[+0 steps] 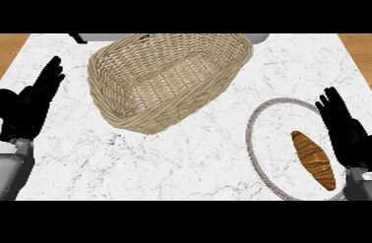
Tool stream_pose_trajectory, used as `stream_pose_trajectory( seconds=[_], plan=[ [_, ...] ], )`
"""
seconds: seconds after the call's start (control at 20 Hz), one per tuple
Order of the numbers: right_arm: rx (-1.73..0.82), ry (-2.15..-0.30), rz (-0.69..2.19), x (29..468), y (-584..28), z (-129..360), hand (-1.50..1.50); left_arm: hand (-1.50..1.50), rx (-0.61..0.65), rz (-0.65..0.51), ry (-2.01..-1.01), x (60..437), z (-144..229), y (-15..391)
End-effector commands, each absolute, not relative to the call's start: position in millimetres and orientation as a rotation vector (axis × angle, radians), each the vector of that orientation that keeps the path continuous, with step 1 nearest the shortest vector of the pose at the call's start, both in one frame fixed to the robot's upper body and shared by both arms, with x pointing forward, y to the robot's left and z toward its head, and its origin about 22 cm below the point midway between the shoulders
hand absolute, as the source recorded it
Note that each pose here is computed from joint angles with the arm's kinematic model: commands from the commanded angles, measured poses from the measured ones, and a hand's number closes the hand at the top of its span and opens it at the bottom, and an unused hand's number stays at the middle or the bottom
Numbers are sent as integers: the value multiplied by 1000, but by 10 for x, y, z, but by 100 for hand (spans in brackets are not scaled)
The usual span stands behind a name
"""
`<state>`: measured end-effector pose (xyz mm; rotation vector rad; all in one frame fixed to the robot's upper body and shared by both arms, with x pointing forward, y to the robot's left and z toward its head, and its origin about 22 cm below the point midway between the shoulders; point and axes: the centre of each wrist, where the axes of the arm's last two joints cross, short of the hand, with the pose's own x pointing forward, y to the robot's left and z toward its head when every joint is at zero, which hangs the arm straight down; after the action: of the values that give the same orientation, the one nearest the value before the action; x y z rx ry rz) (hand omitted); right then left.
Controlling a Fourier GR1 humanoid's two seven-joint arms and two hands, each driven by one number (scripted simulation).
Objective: Pick the croissant from the placemat and place it in the basket
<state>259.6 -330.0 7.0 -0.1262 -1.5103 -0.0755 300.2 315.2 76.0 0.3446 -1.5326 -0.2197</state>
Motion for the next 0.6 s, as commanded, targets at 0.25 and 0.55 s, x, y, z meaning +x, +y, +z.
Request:
stream_pose_trajectory(
  seconds=[0.25,0.55],
  plan=[
    [599,-1628,618,2799,-2437,643,150,0,337,-402,-1749,3053,992,2924],
    [795,-1649,400,2024,-1784,570,-150,0,297,-348,-1699,2847,681,2991]
  ],
)
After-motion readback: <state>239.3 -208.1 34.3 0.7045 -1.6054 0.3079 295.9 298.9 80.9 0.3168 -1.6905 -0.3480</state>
